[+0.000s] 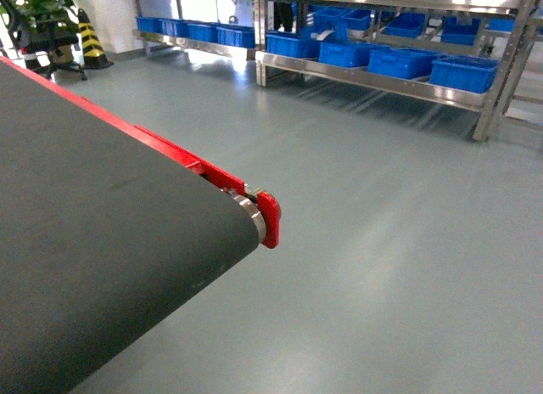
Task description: Sort blue parts and orange caps into right shelf containers
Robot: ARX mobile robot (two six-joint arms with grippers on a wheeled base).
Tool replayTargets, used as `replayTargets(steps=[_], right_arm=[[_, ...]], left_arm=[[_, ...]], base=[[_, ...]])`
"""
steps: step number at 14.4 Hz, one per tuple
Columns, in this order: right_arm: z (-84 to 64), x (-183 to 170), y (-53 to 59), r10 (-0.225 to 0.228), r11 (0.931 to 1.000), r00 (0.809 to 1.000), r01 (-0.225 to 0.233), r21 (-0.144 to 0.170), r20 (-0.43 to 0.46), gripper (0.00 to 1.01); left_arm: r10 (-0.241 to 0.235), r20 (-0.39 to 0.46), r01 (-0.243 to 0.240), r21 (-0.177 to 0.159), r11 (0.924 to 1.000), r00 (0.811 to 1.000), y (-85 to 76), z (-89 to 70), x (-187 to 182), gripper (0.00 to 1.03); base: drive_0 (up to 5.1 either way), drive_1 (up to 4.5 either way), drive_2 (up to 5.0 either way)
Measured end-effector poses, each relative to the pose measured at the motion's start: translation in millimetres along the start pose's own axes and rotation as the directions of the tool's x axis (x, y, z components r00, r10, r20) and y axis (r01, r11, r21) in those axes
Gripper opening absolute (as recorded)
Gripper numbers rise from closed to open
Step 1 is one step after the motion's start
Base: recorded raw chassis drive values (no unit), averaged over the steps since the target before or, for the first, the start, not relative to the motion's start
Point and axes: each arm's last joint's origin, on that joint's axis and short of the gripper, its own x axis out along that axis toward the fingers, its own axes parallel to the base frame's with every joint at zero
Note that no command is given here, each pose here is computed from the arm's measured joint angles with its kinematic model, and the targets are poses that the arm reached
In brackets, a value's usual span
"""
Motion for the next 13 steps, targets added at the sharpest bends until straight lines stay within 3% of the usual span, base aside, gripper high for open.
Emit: replayTargets(steps=[13], right_arm=[[0.0,0.0,0.0,0.0,1.0,1.0,0.0,0.0,0.0,0.44]], left_arm=[[0.0,0.0,0.0,0.0,1.0,1.0,0.0,0.0,0.0,0.42]], base=[[-1.7,-1.66,-1.7]])
